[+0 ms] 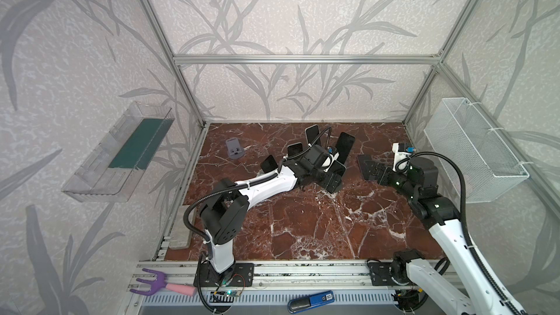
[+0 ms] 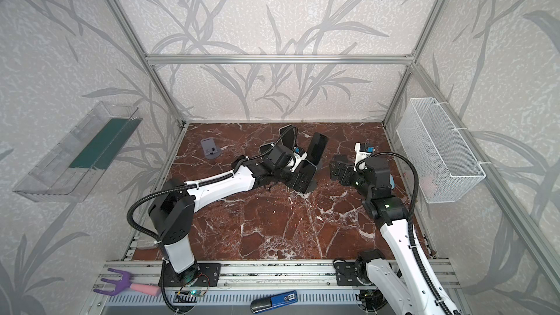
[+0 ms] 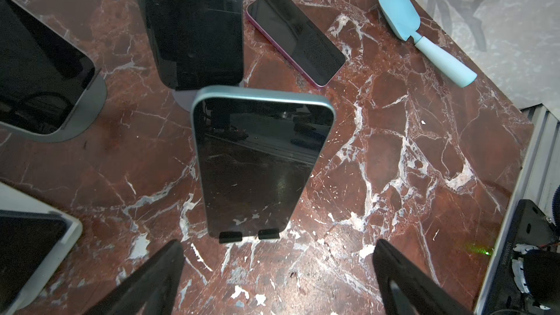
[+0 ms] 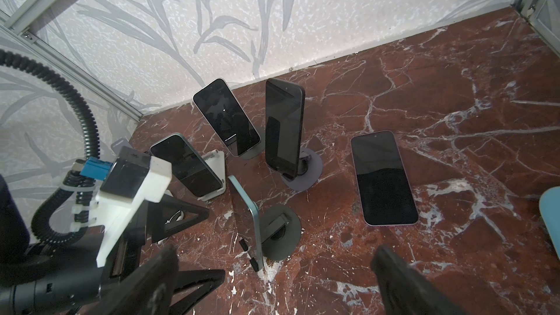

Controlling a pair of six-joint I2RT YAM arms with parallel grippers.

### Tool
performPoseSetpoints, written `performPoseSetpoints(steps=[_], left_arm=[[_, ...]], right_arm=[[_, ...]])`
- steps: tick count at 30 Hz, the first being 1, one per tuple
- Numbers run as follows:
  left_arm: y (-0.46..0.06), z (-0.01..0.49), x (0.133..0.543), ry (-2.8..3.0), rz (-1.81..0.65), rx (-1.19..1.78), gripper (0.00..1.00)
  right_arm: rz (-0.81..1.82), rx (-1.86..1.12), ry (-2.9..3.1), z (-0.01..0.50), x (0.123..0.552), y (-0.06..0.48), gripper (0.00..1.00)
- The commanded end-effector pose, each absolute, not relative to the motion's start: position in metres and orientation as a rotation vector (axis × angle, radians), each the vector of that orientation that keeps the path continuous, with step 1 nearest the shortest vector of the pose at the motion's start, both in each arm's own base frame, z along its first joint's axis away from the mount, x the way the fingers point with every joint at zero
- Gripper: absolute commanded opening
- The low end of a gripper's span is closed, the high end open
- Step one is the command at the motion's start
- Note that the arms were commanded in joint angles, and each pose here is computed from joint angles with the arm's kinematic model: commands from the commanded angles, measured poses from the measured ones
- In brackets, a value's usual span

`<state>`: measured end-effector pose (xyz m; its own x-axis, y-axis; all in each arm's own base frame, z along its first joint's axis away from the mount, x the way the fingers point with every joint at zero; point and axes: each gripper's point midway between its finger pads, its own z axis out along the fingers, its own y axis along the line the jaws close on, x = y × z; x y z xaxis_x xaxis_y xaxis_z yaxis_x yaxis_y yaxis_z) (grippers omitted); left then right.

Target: Remove the phone from the phone stand

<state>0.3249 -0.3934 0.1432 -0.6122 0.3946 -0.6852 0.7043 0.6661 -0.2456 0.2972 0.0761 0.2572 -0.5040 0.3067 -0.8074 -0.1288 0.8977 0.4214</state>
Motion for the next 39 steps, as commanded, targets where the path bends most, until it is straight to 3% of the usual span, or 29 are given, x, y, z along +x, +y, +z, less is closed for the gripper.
performPoseSetpoints(steps=[1,19,39], left_arm=[[-0.405,0.142,0.327,2.214,-0.713,0.863,0.98],[-0.413,0.114,0.368,2.167,-0.496,0.73,0.94],[-0.422,0.119,0.362,2.128,-0.588,0.745,0.62]], right_arm=[[0.538,0.123,1.981,0.269,0.295,0.075,0.99],[0.543,0.118,1.961,0.274,0.293,0.075,0.99],[0.545,0.121,1.968,0.27,0.296,0.075,0.99]])
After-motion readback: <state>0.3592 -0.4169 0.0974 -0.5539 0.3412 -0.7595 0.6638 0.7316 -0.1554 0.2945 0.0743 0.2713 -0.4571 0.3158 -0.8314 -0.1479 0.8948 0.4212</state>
